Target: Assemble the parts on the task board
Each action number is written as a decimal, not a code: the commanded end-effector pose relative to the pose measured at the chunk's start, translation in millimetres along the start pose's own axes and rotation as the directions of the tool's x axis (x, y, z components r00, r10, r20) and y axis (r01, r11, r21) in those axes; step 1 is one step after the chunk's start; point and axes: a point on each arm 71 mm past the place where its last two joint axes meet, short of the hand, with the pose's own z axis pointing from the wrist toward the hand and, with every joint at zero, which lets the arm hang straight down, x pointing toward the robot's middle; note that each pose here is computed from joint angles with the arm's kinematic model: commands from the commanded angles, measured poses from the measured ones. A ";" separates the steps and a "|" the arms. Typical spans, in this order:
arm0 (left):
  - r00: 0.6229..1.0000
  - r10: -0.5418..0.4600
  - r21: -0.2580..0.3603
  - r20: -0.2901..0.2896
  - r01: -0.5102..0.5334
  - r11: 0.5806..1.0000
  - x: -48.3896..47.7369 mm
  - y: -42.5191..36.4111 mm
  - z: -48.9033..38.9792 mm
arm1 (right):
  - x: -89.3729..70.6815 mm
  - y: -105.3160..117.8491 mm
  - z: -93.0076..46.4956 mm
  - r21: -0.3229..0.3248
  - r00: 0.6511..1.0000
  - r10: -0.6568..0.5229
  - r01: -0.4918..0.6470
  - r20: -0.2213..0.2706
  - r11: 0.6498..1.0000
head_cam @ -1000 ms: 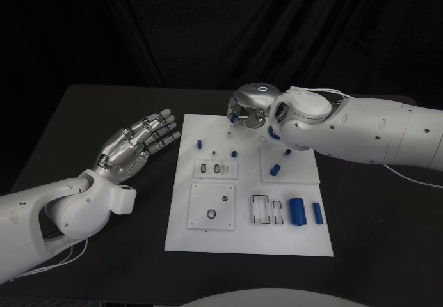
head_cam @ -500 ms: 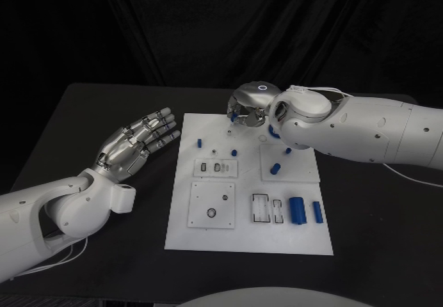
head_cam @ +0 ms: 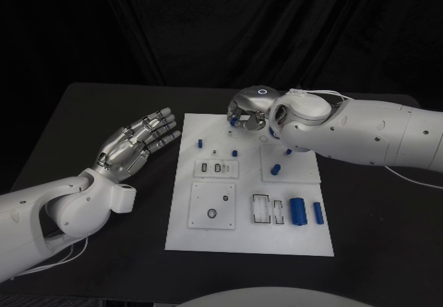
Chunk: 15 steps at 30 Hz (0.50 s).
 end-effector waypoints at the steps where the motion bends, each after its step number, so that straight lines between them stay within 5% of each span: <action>1: 1.000 -0.012 0.233 -0.013 0.014 0.972 1.1 -17.0 -1.1 | 5.0 -1.3 -0.9 0.021 0.999 -0.005 0.005 -0.038 1.000; 15: 1.000 -0.018 0.225 -0.008 0.019 0.974 -0.1 -15.6 -1.0 | 5.7 -5.9 0.3 0.057 0.999 -0.009 0.011 -0.046 0.998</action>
